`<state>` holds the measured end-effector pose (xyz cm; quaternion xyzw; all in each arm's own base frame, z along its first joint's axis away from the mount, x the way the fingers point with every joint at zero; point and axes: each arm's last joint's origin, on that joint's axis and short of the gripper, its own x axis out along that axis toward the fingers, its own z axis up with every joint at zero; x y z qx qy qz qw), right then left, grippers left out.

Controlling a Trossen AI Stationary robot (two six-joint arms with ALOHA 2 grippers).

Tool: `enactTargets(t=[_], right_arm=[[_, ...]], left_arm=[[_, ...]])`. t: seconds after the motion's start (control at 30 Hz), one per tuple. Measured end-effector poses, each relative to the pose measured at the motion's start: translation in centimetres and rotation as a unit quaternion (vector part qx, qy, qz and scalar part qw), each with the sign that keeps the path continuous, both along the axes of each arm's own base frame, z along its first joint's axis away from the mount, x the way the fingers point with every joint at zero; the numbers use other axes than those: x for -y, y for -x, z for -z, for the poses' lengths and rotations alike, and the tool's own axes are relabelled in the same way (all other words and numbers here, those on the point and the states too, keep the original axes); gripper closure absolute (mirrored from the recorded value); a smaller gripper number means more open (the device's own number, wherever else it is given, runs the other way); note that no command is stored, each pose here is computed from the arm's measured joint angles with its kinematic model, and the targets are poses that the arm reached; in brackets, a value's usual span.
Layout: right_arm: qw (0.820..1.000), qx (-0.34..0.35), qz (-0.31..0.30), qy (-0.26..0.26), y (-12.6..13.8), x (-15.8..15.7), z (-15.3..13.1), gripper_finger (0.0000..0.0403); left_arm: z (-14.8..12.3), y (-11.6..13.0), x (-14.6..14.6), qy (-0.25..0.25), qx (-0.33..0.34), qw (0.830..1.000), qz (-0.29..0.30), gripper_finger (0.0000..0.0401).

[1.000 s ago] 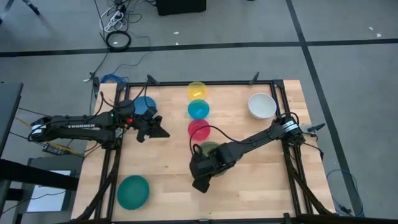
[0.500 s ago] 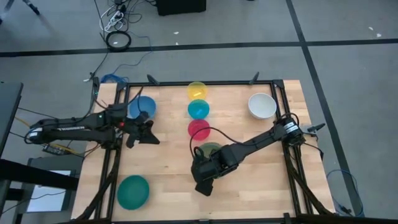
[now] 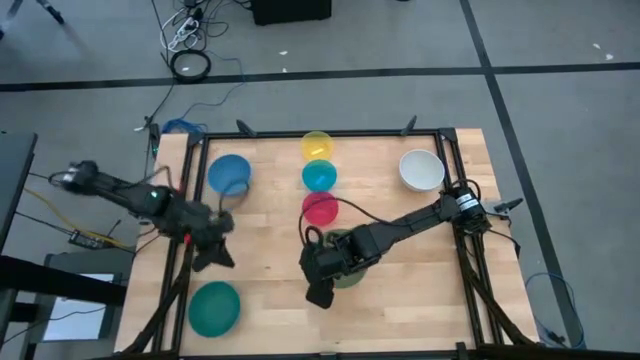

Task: Nest bowls inside each other
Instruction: Stack the dark green bowl on top of the light green bowl

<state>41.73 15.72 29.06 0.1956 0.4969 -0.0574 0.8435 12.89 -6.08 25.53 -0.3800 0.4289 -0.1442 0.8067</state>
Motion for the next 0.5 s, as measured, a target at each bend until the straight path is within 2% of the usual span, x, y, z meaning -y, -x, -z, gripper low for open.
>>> enactTargets(t=[0.13, 0.27, 0.5], right_arm=[[1.0, 0.005, -0.008, 0.011, -0.3, 1.0, -0.6, 0.0234], [0.999, 0.02, -0.021, 0.019, -0.5, 1.8, -1.9, 0.0234], [0.997, 0.06, -0.022, 0.043, -1.1, 3.6, -4.1, 0.0239]], left_arm=[[1.6, -1.0, 2.8, -0.02, -0.055, 0.997, 0.039, 0.0377], [2.8, -1.3, 5.5, -0.057, -0.123, 0.987, 0.081, 0.0367], [3.1, -2.1, 8.2, -0.222, -0.174, 0.954, 0.099, 0.0339]])
